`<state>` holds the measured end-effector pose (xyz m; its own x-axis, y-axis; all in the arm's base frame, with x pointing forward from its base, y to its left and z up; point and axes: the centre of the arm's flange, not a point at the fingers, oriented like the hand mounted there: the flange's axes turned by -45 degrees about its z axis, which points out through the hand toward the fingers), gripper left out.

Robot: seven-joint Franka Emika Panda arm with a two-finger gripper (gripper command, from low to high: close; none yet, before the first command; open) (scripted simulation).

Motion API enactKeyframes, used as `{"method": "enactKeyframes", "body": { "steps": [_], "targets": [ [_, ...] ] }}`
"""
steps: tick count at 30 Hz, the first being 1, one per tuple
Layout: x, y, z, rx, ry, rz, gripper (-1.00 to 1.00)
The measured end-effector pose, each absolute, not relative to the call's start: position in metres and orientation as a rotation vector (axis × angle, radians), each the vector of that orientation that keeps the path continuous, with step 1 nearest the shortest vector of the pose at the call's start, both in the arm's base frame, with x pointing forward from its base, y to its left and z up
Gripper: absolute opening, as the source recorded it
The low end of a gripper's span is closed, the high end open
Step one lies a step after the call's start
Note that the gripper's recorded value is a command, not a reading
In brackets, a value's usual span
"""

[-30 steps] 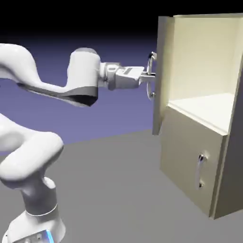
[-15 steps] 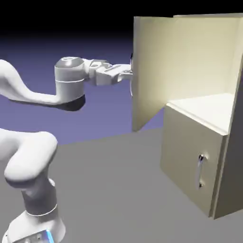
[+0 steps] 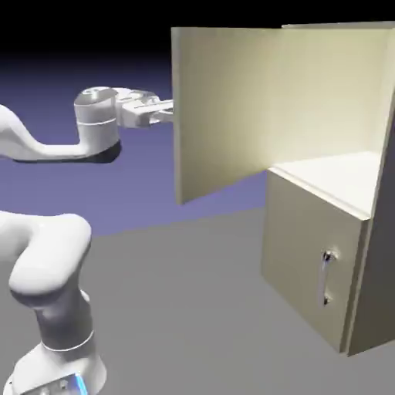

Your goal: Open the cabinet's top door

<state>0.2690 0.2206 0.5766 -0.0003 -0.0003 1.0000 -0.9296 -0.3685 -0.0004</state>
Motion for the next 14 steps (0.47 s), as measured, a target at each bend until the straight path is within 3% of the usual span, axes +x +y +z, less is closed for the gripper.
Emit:
{"method": "enactKeyframes", "body": {
  "steps": [13,14],
  "targets": [
    [0.292,0.329,0.577,1.253,-1.181,1.253,-1.0],
    [0.293,0.331,0.577,1.249,-1.183,1.249,1.0]
  ]
}}
